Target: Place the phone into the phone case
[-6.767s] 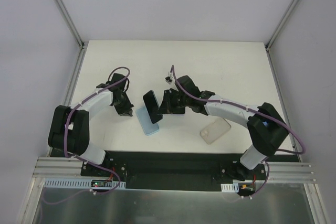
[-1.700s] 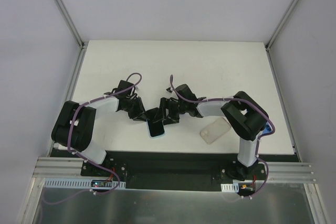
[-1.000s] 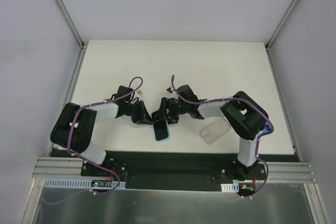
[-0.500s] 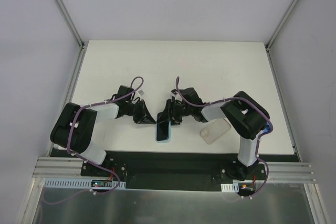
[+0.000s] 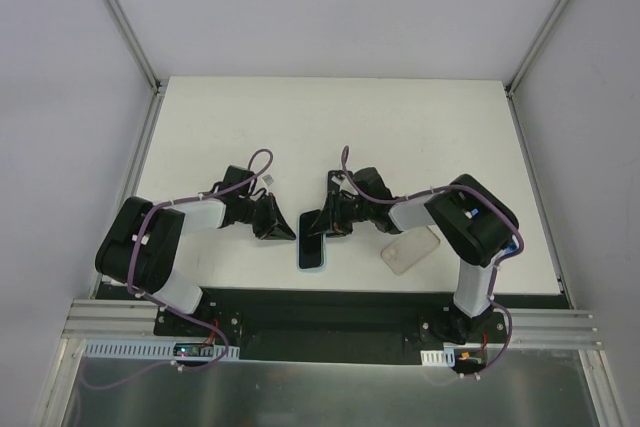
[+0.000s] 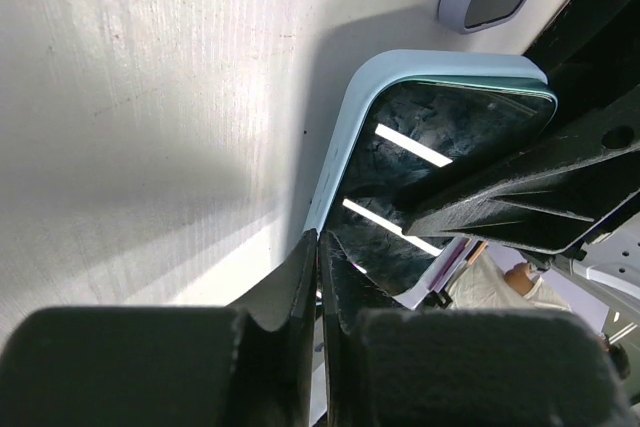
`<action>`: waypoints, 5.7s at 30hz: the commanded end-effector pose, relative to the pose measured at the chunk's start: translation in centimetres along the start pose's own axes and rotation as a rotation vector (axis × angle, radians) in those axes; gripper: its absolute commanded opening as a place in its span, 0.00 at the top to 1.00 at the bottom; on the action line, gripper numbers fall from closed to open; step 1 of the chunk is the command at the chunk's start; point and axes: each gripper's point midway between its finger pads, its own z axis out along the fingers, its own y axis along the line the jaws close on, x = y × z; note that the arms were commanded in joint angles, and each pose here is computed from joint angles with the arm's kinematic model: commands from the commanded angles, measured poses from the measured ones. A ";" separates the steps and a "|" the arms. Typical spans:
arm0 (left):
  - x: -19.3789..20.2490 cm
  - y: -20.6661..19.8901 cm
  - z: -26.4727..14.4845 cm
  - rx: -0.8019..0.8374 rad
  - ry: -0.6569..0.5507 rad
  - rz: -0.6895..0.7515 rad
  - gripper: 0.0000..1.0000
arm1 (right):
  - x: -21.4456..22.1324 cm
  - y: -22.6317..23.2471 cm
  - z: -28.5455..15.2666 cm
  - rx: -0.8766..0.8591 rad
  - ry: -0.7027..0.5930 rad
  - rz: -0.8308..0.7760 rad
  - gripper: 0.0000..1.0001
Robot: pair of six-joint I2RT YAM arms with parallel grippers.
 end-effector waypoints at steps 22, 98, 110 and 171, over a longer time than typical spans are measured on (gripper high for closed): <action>1.7 -9.0 -6.6 0.299 -0.104 0.367 0.35 | -2.7 11.8 -9.4 -0.225 -0.102 -0.299 0.95; 5.3 -17.0 -7.9 0.702 -0.004 0.545 1.00 | 6.0 15.7 -14.0 -0.394 -0.097 -0.403 0.61; 8.6 -16.6 -8.6 0.754 0.107 0.601 1.00 | 2.9 15.7 -14.2 -0.324 -0.189 -0.355 0.54; 12.3 -17.4 -7.7 0.820 0.247 0.660 1.00 | 0.6 15.8 -16.4 -0.250 -0.198 -0.386 0.99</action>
